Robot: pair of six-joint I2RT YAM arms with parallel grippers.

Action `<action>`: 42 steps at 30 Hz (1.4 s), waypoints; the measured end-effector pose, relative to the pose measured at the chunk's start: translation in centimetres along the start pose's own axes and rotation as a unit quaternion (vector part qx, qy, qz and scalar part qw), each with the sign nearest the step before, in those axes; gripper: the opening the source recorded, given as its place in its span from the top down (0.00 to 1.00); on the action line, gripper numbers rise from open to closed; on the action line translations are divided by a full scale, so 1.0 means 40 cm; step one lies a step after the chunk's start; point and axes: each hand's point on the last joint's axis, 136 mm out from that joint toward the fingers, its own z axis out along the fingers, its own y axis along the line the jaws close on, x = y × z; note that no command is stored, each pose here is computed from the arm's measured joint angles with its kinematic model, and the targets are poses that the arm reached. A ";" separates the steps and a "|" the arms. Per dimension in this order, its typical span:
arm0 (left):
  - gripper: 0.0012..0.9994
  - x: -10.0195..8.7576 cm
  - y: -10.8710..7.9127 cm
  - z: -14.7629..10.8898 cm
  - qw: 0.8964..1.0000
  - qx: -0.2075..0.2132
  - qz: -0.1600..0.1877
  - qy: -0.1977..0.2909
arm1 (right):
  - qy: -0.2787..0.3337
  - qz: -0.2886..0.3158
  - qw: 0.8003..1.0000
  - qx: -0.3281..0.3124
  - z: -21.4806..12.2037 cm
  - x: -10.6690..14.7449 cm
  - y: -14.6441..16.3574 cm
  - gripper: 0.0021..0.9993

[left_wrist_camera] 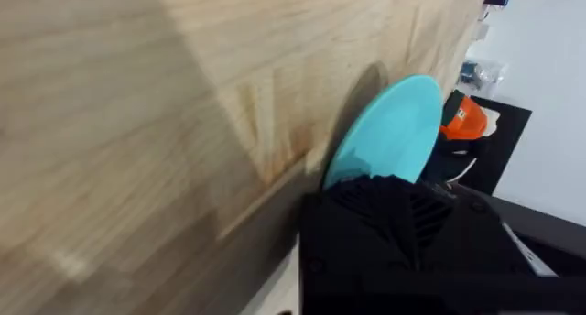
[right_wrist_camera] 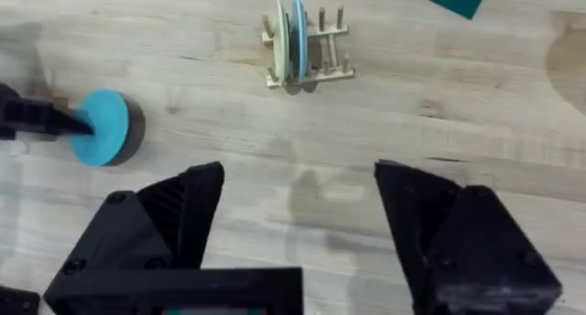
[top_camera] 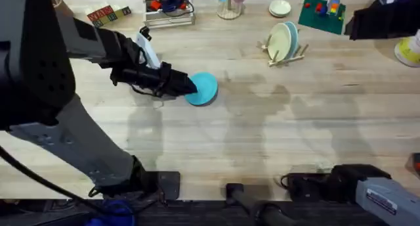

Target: Pick up the plates from the table one by one and place each into a slot on the dish rack.

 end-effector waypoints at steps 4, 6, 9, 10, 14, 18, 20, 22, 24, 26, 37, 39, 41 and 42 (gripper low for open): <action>0.96 0.000 -0.001 0.000 1.000 0.002 0.002 0.000 | 0.000 0.000 1.000 0.000 0.000 0.000 0.000 0.00; 0.96 0.000 -0.001 0.000 1.000 0.002 0.002 0.000 | 0.000 0.000 1.000 0.000 0.000 0.000 0.000 0.00; 0.96 0.000 -0.001 0.000 1.000 0.002 0.002 0.000 | 0.000 0.000 1.000 0.000 0.000 0.000 0.000 0.00; 0.96 0.000 -0.001 0.000 1.000 0.002 0.002 0.000 | 0.000 0.000 1.000 0.000 0.000 0.000 0.000 0.00; 0.96 0.000 -0.001 0.000 1.000 0.002 0.002 0.000 | 0.000 0.000 1.000 0.000 0.000 0.000 0.000 0.00; 0.96 0.000 -0.001 0.000 1.000 0.002 0.002 0.000 | 0.000 0.000 1.000 0.000 0.000 0.000 0.000 0.00; 0.96 0.000 -0.001 0.000 1.000 0.002 0.002 0.000 | 0.000 0.008 1.000 0.000 0.000 0.000 0.000 0.00; 0.96 0.000 -0.001 0.000 1.000 0.002 0.002 0.000 | 0.000 0.023 1.000 -0.001 0.000 0.000 0.001 0.01; 0.96 0.000 -0.001 0.000 1.000 0.002 0.002 0.000 | 0.001 0.039 0.999 -0.010 0.000 0.000 0.008 0.01; 0.96 -0.001 -0.001 0.000 1.000 0.002 0.002 0.000 | 0.003 0.058 0.998 -0.025 0.003 0.000 0.021 0.00; 0.96 -0.005 -0.001 0.001 1.000 0.004 0.005 -0.003 | 0.090 0.140 0.980 -0.109 0.109 0.005 0.101 0.01; 0.96 -0.005 -0.001 0.001 1.000 0.004 0.005 -0.003 | 0.111 0.143 0.976 -0.121 0.132 0.011 0.125 0.00; 0.96 -0.005 -0.001 0.001 1.000 0.004 0.005 -0.003 | 0.130 0.143 0.972 -0.131 0.154 0.016 0.150 0.00; 0.96 -0.005 -0.001 0.001 1.000 0.004 0.006 -0.003 | 0.138 0.141 0.971 -0.136 0.164 0.018 0.162 0.00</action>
